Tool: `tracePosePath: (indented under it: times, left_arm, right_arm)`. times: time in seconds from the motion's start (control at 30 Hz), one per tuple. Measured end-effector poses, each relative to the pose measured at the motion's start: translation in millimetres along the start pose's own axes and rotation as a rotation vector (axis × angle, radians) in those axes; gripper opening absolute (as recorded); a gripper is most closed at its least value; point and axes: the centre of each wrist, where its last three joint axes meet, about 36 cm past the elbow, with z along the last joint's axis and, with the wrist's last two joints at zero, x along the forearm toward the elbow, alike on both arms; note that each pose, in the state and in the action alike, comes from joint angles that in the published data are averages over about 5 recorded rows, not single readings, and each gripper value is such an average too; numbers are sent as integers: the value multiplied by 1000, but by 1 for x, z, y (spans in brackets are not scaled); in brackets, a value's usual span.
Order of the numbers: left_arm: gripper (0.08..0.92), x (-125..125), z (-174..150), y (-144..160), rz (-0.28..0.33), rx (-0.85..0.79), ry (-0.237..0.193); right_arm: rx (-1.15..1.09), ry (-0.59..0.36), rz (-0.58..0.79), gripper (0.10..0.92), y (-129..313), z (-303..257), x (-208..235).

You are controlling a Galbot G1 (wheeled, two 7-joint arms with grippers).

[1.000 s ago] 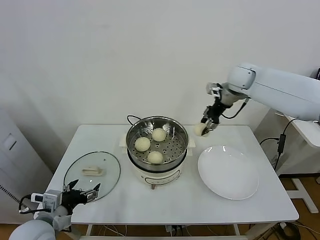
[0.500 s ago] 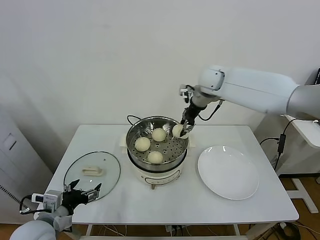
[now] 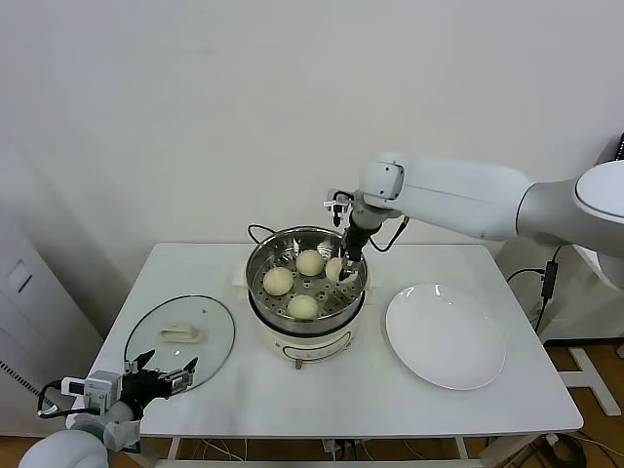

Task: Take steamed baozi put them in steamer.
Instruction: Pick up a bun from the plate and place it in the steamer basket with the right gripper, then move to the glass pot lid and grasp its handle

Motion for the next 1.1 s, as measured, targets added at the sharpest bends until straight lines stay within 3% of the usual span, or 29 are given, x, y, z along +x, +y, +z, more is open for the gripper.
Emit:
tracePosePath:
  times: [0.27, 0.73, 1.1]
  left_arm:
    - [823, 0, -1, -1, 1, 2, -3]
    - [823, 0, 1, -2, 3, 8, -1]
    - [823, 0, 0, -3, -2, 15, 0]
  right_arm:
    - [-13, 6, -2, 471, 7, 0, -24]
    - [-43, -34, 14, 813, 9, -1, -35]
    - [-124, -193, 39, 823, -2, 29, 7]
